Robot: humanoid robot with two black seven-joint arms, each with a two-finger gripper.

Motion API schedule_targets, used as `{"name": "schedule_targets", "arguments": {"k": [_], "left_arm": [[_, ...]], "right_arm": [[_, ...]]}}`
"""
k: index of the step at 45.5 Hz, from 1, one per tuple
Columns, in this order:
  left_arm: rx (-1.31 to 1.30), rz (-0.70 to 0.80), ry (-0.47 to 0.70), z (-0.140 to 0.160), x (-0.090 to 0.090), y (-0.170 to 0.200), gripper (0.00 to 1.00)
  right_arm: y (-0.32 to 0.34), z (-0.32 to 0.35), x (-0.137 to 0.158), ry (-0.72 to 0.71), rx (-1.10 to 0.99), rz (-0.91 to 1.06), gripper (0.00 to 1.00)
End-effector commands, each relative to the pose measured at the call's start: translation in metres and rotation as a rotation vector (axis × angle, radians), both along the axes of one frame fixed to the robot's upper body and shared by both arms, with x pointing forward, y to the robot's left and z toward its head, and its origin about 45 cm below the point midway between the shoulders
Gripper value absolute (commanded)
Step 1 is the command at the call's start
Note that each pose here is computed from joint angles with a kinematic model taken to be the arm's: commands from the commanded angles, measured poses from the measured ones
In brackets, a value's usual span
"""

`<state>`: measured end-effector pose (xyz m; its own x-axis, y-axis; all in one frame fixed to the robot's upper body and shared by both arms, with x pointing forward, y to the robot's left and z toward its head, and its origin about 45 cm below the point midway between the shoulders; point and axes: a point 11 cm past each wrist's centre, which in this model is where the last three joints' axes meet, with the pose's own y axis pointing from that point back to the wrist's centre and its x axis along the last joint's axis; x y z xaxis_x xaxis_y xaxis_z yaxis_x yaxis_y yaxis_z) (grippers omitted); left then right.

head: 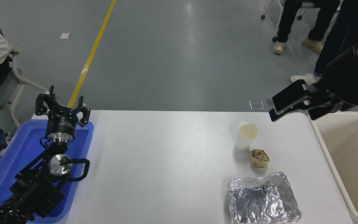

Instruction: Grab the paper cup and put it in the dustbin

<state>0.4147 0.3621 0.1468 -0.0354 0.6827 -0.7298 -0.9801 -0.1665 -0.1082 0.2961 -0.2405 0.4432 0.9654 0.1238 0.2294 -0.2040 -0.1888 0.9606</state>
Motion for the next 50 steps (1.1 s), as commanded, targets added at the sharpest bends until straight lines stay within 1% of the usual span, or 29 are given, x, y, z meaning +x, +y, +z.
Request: {"name": "schedule_targets", "arguments": {"k": [1, 5, 10, 18, 26, 33, 42, 50], "left_arm": [[0.0, 0.0, 0.0, 0.0, 0.0, 0.0, 0.99], [0.0, 0.0, 0.0, 0.0, 0.0, 0.0, 0.99], [0.0, 0.0, 0.0, 0.0, 0.0, 0.0, 0.99], [0.0, 0.0, 0.0, 0.0, 0.0, 0.0, 0.99], [0.0, -0.001, -0.002, 0.001, 0.0, 0.0, 0.99], [0.0, -0.001, -0.002, 0.001, 0.0, 0.0, 0.99], [0.001, -0.002, -0.001, 0.0, 0.0, 0.0, 0.99], [0.001, -0.002, -0.001, 0.0, 0.0, 0.0, 0.99]], "right_arm": [[0.002, -0.026, -0.001, 0.074, -0.014, 0.026, 1.0], [-0.004, -0.037, 0.007, 0.073, -0.07, 0.062, 1.0], [-0.008, -0.05, 0.031, -0.027, -0.098, 0.083, 1.0], [-0.024, -0.079, 0.064, -0.123, -0.166, 0.083, 1.0], [-0.05, -0.113, 0.092, -0.207, -0.227, 0.019, 1.0], [-0.054, -0.143, 0.119, -0.295, -0.218, -0.009, 1.0], [-0.044, -0.195, 0.139, -0.342, -0.196, -0.012, 1.0], [-0.041, -0.233, 0.142, -0.349, -0.18, -0.028, 1.0]]}}
